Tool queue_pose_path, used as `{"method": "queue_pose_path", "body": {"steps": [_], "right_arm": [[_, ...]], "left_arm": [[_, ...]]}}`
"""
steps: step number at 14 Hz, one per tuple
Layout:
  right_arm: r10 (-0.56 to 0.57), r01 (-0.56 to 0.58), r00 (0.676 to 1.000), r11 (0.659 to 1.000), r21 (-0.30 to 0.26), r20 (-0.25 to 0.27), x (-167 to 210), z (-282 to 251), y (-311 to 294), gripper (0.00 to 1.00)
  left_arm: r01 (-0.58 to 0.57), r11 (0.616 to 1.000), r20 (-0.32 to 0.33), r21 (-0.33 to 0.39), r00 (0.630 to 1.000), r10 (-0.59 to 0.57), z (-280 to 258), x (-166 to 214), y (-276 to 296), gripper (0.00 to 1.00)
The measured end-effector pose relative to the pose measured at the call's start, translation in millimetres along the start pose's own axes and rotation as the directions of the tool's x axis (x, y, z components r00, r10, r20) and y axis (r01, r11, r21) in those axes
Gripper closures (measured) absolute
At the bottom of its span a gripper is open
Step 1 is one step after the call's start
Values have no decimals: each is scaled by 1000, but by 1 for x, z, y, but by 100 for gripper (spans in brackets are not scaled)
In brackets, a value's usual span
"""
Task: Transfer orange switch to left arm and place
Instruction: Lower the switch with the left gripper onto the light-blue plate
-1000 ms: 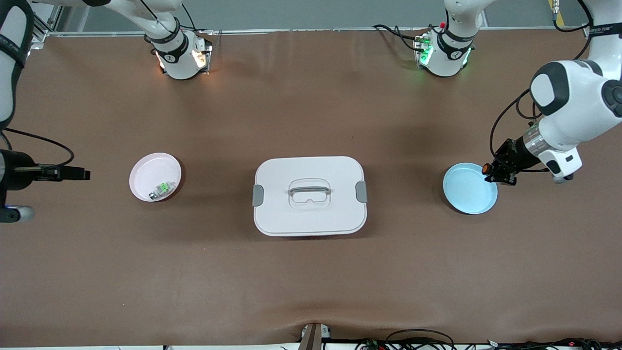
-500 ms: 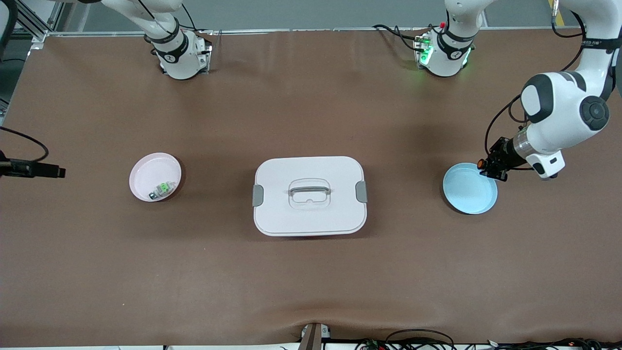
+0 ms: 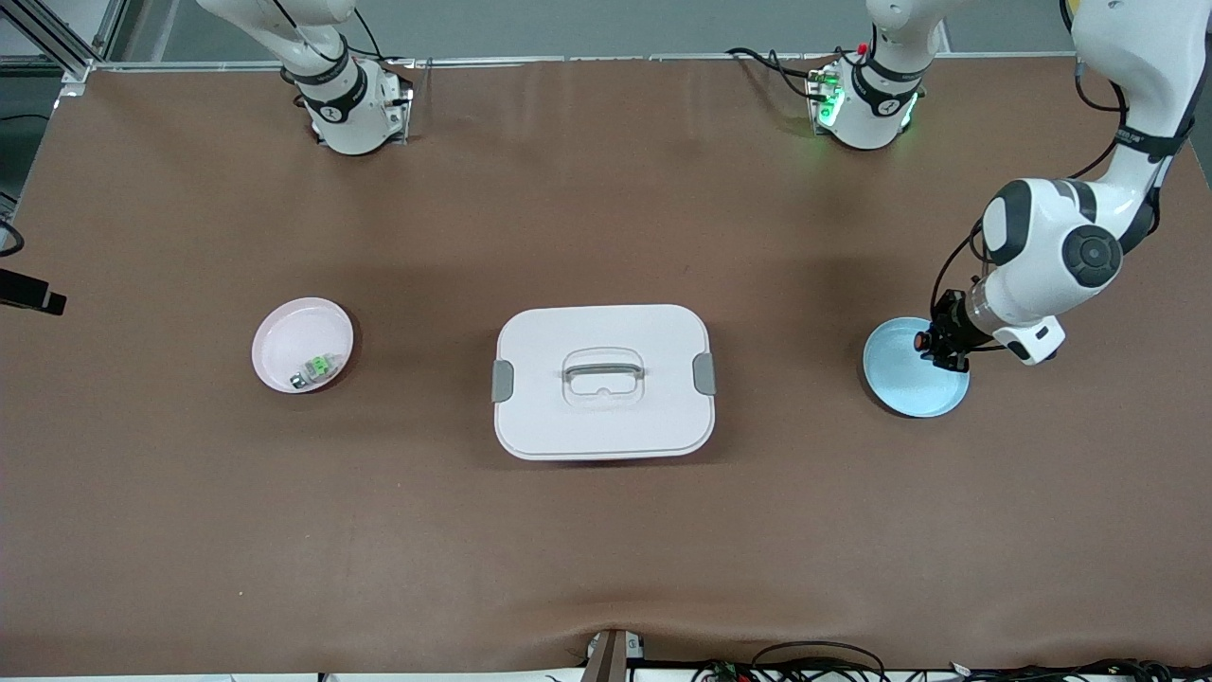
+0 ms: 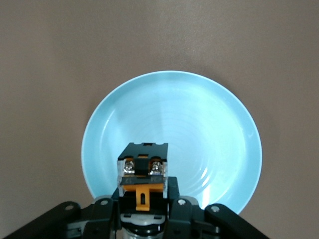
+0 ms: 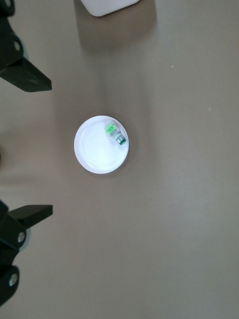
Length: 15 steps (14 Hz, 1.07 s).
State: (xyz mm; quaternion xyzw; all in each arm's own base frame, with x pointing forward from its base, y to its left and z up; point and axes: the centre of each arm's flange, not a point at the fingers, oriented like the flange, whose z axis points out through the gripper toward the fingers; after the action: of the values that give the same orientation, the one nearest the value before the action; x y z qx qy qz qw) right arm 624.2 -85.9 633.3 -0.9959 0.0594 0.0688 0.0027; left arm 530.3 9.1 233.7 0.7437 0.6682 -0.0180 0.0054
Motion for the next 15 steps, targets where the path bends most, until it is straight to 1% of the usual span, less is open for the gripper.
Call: {"method": "queue_pose_path", "body": {"steps": [2, 5, 7, 9, 10, 12, 15], "right_arm": [[-11, 11, 1000, 1000, 1, -2, -1, -1, -1, 0], [-111, 111, 994, 994, 2, -11, -7, -5, -4, 0], [-160, 160, 987, 987, -1, -32, -12, -5, -3, 0], [-181, 181, 981, 983, -7, -65, -20, -4, -5, 0], [-193, 192, 979, 981, -17, -70, -25, -3, -10, 0], [-221, 218, 973, 975, -43, -64, -37, -6, -27, 0], [-237, 235, 969, 971, -43, -69, -50, -13, -36, 0]], "left_arm": [[19, 1000, -11, -4, 1000, -19, 14, -8, 2, 66], [24, 1000, -27, 6, 999, -23, 33, -22, 3, 66], [11, 1000, -32, 13, 999, -10, 39, -25, 3, 66], [-11, 1000, -41, 18, 999, 12, 43, -25, 2, 66], [-16, 1000, -42, 20, 999, 17, 45, -26, 1, 66], [-23, 999, -43, 25, 999, 24, 47, -26, 1, 66], [-23, 999, -41, 27, 999, 24, 49, -26, 1, 66]]}}
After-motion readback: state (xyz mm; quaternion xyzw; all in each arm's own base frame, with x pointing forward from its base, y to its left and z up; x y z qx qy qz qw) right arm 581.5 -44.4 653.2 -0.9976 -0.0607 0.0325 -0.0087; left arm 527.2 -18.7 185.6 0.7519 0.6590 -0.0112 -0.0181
